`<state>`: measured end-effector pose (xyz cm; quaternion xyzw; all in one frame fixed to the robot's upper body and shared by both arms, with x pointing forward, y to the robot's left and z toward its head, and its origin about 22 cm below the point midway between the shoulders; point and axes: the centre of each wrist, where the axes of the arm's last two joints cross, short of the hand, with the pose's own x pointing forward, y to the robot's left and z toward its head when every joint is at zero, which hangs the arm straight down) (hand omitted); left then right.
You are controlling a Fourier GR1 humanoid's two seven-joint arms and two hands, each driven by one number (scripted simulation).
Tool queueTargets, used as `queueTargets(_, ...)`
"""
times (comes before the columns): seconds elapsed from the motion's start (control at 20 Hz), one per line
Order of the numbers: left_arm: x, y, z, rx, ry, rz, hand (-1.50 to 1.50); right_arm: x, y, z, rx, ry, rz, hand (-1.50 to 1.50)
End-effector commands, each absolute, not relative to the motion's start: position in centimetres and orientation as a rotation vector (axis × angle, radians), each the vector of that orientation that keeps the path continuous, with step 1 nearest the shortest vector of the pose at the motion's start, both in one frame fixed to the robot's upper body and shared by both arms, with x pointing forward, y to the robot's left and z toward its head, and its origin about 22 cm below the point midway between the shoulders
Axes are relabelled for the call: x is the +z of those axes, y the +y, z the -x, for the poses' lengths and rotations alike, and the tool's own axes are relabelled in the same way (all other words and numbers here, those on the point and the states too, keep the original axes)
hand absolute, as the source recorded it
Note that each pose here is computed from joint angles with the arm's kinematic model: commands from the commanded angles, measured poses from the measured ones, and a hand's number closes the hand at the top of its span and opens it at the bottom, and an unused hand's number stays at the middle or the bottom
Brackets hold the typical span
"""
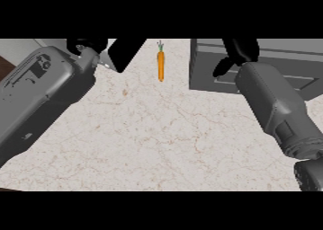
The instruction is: Pick up the can, place it into the drawer and close the drawer
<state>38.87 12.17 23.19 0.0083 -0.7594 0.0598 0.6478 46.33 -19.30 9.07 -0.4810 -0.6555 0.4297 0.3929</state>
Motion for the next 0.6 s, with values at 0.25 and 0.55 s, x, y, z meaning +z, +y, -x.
queueTargets(0.25, 22.0, 12.3, -38.1, 0.132, -1.733, -0.034, -1.50, 12.6, -17.8, -47.4, 0.602, -1.839, 0.770, -1.50)
queueTargets(0.55, 23.6, 13.5, -38.3, 0.142, -1.732, -0.024, -1.50, 13.7, -20.5, -47.7, 0.523, -1.876, 0.670, -1.50)
